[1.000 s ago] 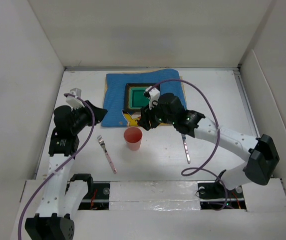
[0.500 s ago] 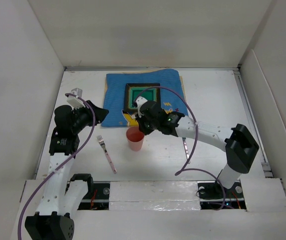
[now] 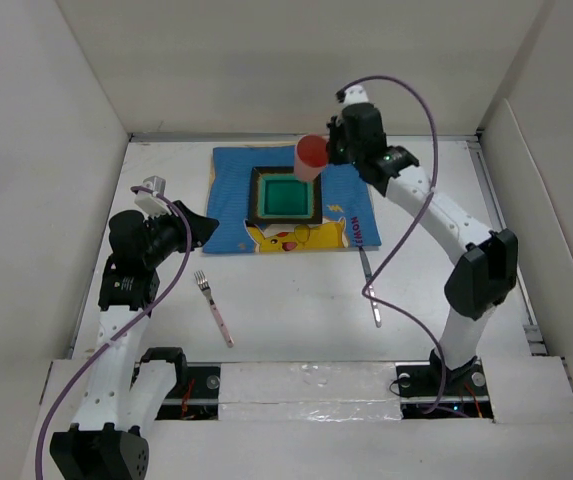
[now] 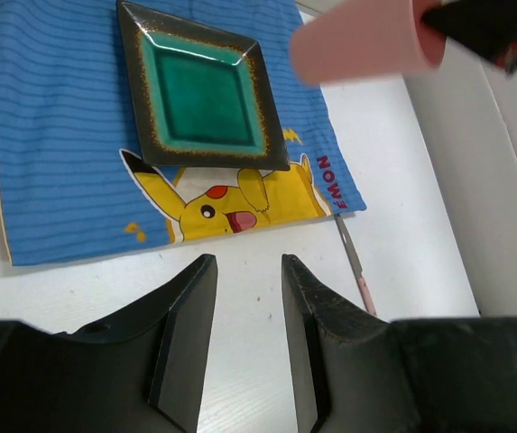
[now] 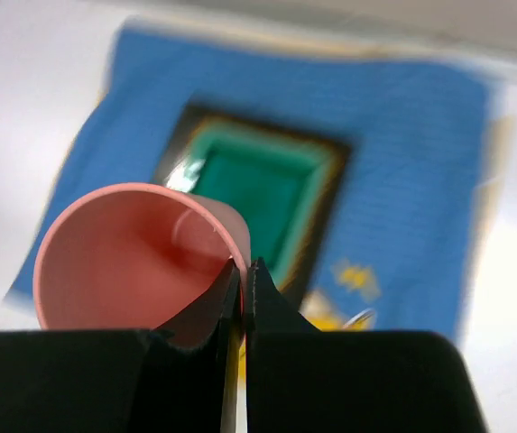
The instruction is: Set the dinner table for one person
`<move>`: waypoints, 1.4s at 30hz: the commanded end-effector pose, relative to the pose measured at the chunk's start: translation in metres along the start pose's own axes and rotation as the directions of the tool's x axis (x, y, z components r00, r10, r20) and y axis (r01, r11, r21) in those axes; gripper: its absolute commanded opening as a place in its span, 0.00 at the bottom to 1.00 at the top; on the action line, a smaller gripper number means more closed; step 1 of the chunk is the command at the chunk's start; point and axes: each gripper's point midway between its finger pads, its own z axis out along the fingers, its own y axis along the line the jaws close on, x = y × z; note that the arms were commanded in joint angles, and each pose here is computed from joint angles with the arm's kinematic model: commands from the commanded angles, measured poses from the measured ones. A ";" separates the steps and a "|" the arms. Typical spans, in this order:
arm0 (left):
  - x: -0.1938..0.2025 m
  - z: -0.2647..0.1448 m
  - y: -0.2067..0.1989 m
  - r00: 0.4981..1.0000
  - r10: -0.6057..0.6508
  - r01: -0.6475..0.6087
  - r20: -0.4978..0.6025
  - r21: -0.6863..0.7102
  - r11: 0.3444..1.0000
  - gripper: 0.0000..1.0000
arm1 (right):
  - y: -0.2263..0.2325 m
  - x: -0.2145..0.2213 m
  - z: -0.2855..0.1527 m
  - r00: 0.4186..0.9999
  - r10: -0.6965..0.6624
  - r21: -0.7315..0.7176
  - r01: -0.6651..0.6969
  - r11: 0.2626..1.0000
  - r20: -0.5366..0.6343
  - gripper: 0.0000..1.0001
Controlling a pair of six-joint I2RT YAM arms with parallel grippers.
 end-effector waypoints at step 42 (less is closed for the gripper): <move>-0.003 0.006 -0.001 1.000 0.004 -0.004 0.002 0.028 1.000 0.33 | -0.192 -0.030 0.124 0.986 0.162 0.278 -0.165 0.946 0.032 0.46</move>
